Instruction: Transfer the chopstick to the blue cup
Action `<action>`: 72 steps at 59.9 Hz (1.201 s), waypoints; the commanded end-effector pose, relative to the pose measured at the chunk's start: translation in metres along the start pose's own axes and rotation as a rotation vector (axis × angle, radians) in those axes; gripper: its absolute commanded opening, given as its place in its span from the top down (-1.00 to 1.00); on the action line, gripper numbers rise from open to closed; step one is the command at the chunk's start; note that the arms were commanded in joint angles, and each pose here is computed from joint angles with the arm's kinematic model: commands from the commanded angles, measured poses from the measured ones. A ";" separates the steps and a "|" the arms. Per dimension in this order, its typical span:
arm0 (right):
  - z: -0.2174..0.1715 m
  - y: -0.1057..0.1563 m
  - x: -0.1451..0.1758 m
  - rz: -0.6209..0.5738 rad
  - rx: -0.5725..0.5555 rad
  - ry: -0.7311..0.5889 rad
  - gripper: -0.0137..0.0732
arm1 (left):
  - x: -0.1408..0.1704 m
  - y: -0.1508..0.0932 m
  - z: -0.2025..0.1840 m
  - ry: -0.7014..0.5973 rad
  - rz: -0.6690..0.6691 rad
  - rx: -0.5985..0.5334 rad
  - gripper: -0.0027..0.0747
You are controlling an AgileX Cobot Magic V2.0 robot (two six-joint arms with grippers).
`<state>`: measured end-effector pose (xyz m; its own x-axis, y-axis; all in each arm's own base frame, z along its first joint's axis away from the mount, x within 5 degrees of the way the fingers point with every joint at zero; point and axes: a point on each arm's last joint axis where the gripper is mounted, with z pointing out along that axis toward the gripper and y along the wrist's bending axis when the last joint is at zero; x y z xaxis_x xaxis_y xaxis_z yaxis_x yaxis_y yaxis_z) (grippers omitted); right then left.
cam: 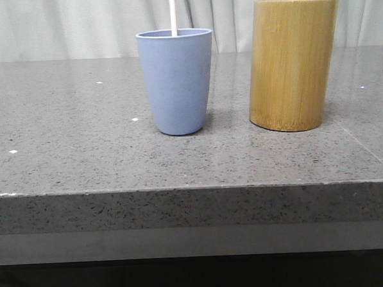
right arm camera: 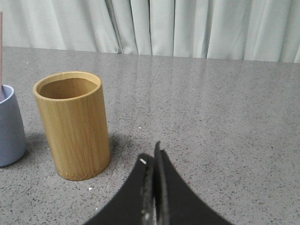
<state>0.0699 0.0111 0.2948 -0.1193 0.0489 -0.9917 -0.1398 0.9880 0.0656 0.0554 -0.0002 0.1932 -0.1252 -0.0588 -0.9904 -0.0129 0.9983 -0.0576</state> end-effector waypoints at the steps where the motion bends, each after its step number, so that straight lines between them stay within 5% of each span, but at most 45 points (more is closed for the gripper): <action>1: -0.001 0.000 -0.016 -0.003 0.010 -0.102 0.89 | -0.006 0.000 -0.002 -0.097 -0.009 0.001 0.98; 24: 0.000 -0.002 -0.004 -0.021 0.020 -0.110 0.89 | -0.006 0.000 -0.002 -0.097 -0.009 0.001 0.98; 51: -0.005 -0.014 0.099 -0.004 0.133 -0.103 0.89 | -0.006 0.000 -0.002 -0.097 -0.009 0.001 0.98; 72: -0.005 -0.014 0.101 -0.002 0.133 -0.075 0.89 | -0.006 0.000 -0.002 -0.097 -0.009 0.001 0.98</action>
<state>0.0558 0.0021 0.1847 -0.1464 0.0566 -0.9876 -0.0145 0.9981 0.0594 0.0554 -0.0002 0.1932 -0.1252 -0.0588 -0.9904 -0.0129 0.9983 -0.0576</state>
